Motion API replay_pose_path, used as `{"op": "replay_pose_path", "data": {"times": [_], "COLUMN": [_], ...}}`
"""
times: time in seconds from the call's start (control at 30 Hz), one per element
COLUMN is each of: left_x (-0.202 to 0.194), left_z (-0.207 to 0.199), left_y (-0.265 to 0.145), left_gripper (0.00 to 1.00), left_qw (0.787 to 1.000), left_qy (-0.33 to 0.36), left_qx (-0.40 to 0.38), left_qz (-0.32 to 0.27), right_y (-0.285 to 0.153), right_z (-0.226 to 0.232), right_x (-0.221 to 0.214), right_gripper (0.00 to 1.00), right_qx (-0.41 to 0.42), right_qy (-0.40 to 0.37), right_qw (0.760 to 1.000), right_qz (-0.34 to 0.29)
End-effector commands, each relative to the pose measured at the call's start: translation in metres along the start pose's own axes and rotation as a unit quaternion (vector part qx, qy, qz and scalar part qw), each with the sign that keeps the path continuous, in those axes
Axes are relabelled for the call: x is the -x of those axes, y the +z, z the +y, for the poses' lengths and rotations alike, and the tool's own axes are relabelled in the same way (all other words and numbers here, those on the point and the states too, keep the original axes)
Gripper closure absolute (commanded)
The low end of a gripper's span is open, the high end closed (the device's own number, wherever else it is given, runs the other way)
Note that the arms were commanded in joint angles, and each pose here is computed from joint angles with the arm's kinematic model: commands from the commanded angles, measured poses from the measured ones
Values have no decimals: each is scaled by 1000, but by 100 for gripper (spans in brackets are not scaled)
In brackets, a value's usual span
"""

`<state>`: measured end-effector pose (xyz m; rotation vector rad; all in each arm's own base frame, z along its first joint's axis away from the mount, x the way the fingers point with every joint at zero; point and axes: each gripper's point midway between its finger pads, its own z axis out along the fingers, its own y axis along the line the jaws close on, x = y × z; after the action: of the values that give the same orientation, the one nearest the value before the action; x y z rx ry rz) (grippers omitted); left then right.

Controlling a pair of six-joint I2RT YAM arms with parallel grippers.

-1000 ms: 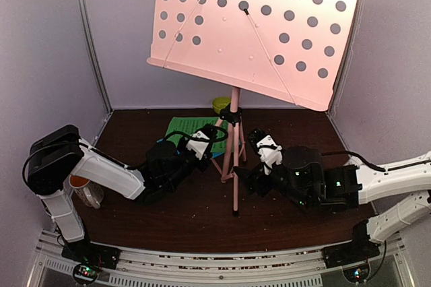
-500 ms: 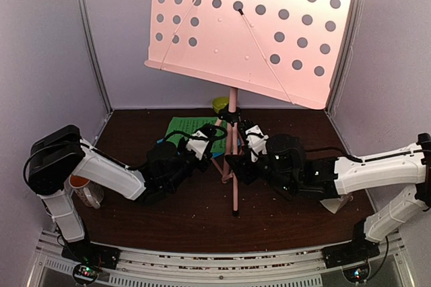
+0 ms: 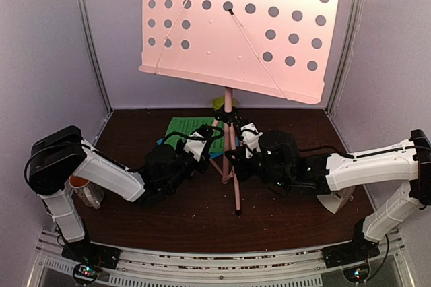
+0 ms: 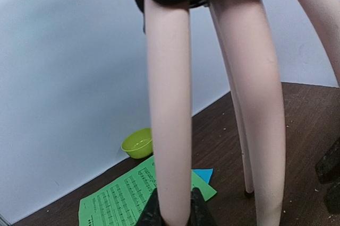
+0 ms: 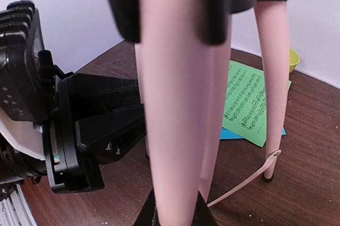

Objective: Set up the instrument practice props

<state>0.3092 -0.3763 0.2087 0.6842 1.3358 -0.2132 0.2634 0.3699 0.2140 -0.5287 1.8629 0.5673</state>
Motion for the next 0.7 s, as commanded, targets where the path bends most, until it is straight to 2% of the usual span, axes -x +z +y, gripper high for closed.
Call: {"op": "replay_pose_path", "data": {"times": [0.0,0.27,0.67], "left_x": [-28,-26,-37], "left_z": [-16,-14,-9], "left_y": [-7,-9,-22], "left_gripper": [100,100,100], "left_qw": [999,997,995], "left_qy": [36,64,82], "left_qx": [-24,-23,-26], "left_qz": [33,28,40], "right_y": [-9,-39,-65], "right_z": [-30,-61,-96], "right_x": [18,29,-2], "right_gripper": [100,100,100], "right_qx": [-51,-84,-110], "right_qy": [-22,-56,-61], "right_qw": [998,995,992], "right_qz": [-12,-19,3]}}
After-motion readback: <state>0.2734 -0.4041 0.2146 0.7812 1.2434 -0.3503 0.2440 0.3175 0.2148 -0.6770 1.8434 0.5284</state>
